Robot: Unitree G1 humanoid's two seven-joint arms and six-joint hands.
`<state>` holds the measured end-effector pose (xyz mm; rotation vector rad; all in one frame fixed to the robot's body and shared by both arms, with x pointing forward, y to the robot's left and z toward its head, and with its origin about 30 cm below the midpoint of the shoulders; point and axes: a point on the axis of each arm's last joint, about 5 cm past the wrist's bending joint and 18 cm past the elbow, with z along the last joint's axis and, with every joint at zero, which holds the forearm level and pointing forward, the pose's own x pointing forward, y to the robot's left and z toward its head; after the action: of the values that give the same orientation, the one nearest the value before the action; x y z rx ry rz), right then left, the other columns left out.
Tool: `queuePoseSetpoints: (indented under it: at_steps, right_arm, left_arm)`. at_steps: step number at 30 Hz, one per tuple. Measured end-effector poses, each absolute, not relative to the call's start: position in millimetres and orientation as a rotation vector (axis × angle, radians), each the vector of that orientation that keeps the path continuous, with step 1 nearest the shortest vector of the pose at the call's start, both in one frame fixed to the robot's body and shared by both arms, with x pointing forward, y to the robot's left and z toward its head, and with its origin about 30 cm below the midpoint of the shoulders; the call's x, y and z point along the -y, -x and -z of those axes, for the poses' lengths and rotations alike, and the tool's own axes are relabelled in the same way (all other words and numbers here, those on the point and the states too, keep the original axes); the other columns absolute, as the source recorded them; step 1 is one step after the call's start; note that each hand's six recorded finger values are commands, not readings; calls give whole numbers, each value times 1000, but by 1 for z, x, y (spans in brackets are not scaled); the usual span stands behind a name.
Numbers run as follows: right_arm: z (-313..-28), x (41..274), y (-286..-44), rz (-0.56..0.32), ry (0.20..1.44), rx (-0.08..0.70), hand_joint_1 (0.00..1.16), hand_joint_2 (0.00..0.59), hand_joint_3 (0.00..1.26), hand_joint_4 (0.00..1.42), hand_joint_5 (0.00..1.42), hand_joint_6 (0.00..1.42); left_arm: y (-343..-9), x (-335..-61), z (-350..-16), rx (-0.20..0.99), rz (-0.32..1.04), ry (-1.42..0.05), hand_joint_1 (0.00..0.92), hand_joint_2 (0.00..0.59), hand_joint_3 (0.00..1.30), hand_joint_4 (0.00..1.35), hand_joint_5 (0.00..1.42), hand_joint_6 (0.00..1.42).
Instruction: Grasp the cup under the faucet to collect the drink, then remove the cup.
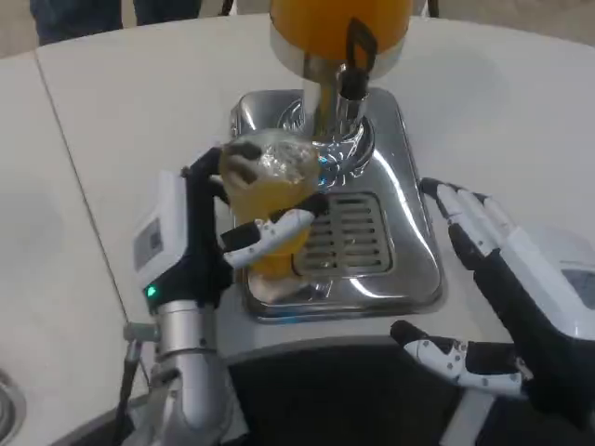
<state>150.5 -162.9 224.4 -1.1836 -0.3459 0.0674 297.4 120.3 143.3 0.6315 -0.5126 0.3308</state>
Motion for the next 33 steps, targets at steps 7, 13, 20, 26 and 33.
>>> queuePoseSetpoints:
  at_steps: [7,13,20,26,33]
  right_arm:
    - [-223,176,-147,-110,1273,358,646,337,0,0,0,96]
    - [-223,177,-146,-139,1293,369,643,339,0,0,0,95]
    - [-221,179,-143,-129,1364,393,625,360,0,0,0,67]
    - [-220,185,-149,-120,1398,404,611,371,0,0,0,49]
    - [-218,183,-154,-116,1439,485,577,395,0,0,0,26]
  left_arm:
    - [-281,-144,-151,535,-366,-641,618,0,1168,1021,1424,1424]
    - [-263,-155,-145,485,-386,-626,613,1,1168,1008,1424,1424]
    - [-247,-155,-149,491,-380,-583,607,2,1169,1008,1424,1424]
    - [-224,-153,-158,552,-351,-534,601,4,1157,995,1424,1424]
    - [-203,-154,-159,565,-261,-555,601,3,1157,990,1424,1424]
